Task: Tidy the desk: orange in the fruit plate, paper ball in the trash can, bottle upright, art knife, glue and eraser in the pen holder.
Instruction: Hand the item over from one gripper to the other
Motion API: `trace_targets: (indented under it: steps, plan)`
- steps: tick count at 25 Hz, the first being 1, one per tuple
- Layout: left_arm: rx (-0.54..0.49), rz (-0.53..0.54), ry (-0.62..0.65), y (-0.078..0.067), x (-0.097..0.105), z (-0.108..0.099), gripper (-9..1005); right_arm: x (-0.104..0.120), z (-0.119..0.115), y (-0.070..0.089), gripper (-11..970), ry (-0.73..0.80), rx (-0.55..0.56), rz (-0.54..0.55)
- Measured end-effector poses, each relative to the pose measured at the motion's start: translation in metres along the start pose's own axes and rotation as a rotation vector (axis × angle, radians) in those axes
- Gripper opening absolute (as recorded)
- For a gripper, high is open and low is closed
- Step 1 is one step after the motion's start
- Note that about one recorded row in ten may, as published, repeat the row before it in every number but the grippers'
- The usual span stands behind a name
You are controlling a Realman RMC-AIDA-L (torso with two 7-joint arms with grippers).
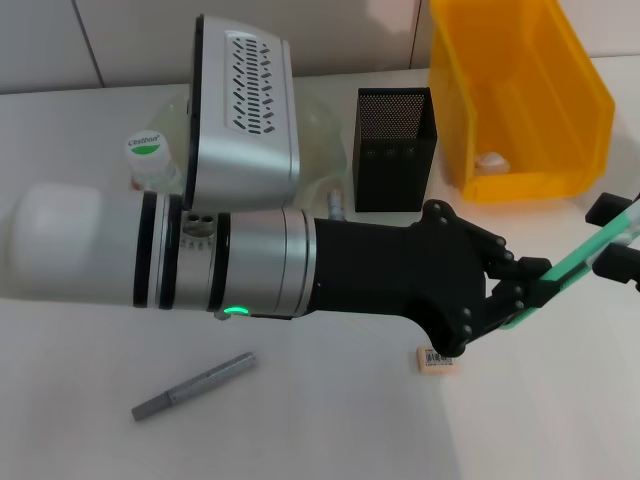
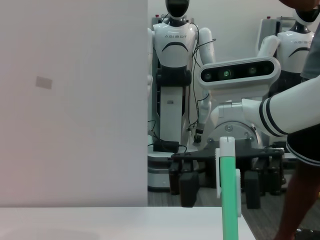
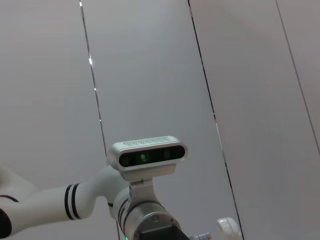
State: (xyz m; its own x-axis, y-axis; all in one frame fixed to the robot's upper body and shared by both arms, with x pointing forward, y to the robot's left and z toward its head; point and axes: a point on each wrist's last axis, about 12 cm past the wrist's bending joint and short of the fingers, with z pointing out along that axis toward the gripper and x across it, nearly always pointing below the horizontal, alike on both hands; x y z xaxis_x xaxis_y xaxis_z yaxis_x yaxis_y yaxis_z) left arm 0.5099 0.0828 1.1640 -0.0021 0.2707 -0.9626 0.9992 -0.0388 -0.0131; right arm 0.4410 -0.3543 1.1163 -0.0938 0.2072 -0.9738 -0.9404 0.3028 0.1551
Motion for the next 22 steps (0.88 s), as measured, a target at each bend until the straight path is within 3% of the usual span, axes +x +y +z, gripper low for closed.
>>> trace_targets:
  steps: [22]
  plan:
    - [-0.002,-0.009,-0.021,0.003,0.007,-0.005,91,0.002,0.020,-0.005,397,-0.023,-0.035,-0.024]
